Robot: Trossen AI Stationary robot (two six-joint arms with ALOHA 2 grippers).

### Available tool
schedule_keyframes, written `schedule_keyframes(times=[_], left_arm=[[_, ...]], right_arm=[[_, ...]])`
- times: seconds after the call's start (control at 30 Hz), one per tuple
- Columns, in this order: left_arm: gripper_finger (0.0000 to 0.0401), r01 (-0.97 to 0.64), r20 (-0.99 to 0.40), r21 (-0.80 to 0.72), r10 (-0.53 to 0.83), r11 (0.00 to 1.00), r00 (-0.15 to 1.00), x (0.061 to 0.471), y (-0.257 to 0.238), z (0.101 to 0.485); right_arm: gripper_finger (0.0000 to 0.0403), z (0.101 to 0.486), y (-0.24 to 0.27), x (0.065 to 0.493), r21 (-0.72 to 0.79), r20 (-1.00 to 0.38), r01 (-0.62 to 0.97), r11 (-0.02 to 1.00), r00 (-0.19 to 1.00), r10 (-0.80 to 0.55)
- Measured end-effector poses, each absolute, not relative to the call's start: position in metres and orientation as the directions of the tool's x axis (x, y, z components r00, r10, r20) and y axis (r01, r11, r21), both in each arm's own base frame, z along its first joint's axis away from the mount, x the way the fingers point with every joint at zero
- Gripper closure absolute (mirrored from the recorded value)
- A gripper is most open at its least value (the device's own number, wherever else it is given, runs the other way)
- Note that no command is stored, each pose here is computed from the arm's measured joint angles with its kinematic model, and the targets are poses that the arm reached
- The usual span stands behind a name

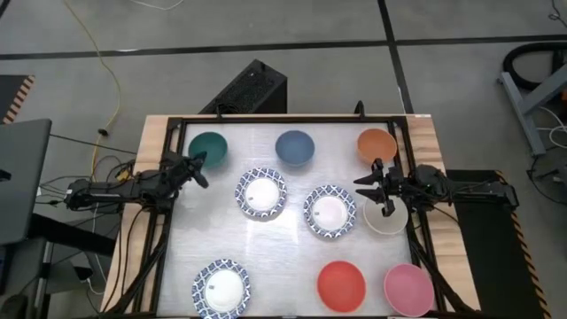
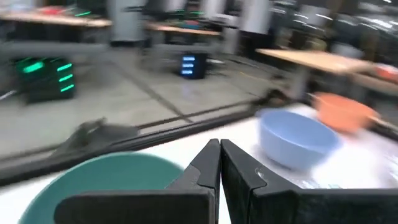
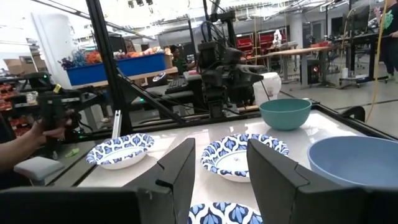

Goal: Nest bowls inside each other
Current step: Stack the top-right blue patterned bowl on top of the top-left blue patterned bowl

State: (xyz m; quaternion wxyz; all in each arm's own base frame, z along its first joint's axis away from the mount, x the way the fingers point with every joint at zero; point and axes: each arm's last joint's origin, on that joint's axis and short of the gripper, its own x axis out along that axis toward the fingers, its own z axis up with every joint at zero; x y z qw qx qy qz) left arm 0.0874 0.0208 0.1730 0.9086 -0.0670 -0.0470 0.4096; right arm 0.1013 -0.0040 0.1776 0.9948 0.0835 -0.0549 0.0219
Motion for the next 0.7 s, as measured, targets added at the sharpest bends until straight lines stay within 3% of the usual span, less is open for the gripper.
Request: schedule_keyframes(times=[0.13, 0.23, 0.7], left_arm=[[0.0401, -0.552, 0.069, -0.097, 0.559, 0.828, 0.826, 0.0921, 0.0153, 0.1766], [0.0401, -0.462, 0.119, -0.073, 0.467, 0.884, 0.876, 0.0931, 0.0126, 0.1816], [0.0401, -0.435, 0.107, -0.119, 0.447, 0.893, 0.888, 0.0936, 0.012, 0.1802]], right_arm=[[0.0237, 0.1772, -0.004, 0.1014, 0.163, 0.109, -0.052, 0.985, 0.993, 0.034], [0.0237, 0.1772, -0.004, 0.1014, 0.163, 0.108, -0.052, 0.985, 0.994, 0.034], [0.0237, 0.1745, -0.004, 0.1016, 0.186, 0.081, -0.049, 0.981, 0.996, 0.034]])
